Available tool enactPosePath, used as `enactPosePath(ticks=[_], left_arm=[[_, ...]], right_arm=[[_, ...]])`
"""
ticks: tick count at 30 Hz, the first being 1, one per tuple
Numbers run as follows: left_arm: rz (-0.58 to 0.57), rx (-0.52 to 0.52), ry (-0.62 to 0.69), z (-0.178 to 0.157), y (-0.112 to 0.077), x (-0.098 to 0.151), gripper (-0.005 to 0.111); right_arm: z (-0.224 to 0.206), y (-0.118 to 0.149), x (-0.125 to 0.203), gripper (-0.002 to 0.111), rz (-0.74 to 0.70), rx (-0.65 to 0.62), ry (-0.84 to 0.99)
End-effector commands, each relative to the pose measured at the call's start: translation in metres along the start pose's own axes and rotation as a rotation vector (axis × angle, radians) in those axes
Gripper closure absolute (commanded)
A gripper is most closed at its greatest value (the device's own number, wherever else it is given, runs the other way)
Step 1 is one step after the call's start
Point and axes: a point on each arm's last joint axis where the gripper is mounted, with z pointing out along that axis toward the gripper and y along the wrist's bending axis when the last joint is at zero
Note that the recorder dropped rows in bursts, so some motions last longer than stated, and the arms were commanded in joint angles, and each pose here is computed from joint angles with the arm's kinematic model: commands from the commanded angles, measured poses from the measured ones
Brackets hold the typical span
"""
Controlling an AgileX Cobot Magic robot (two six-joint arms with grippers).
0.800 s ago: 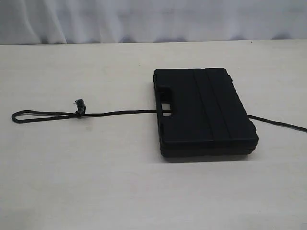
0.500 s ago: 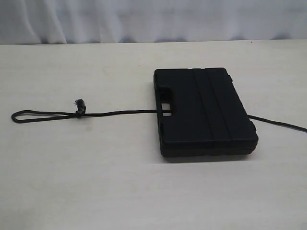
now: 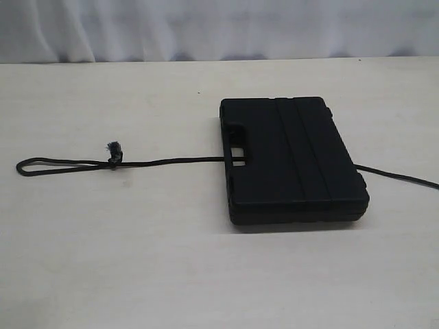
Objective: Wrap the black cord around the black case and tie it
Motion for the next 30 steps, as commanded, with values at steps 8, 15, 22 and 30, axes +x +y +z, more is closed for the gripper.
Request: enactPosePath(ticks=[8, 15, 22, 30], left_arm=[[-0.009, 0.006, -0.011, 0.0, 0.0, 0.0, 0.107], [-0.009, 0.006, -0.011, 0.0, 0.0, 0.0, 0.107], [-0.009, 0.006, -0.011, 0.0, 0.0, 0.0, 0.107], [-0.009, 0.006, -0.011, 0.0, 0.0, 0.0, 0.107]], right_arm=[[0.106, -0.015, 0.001, 0.057, -0.141, 0.319, 1.005], [0.143, -0.021, 0.047, 0.057, -0.118, 0.282, 1.334], [0.173, -0.004, 0.1, 0.057, 0.087, -0.025, 1.51], [0.179, -0.011, 0.182, 0.057, 0.112, -0.094, 1.725]])
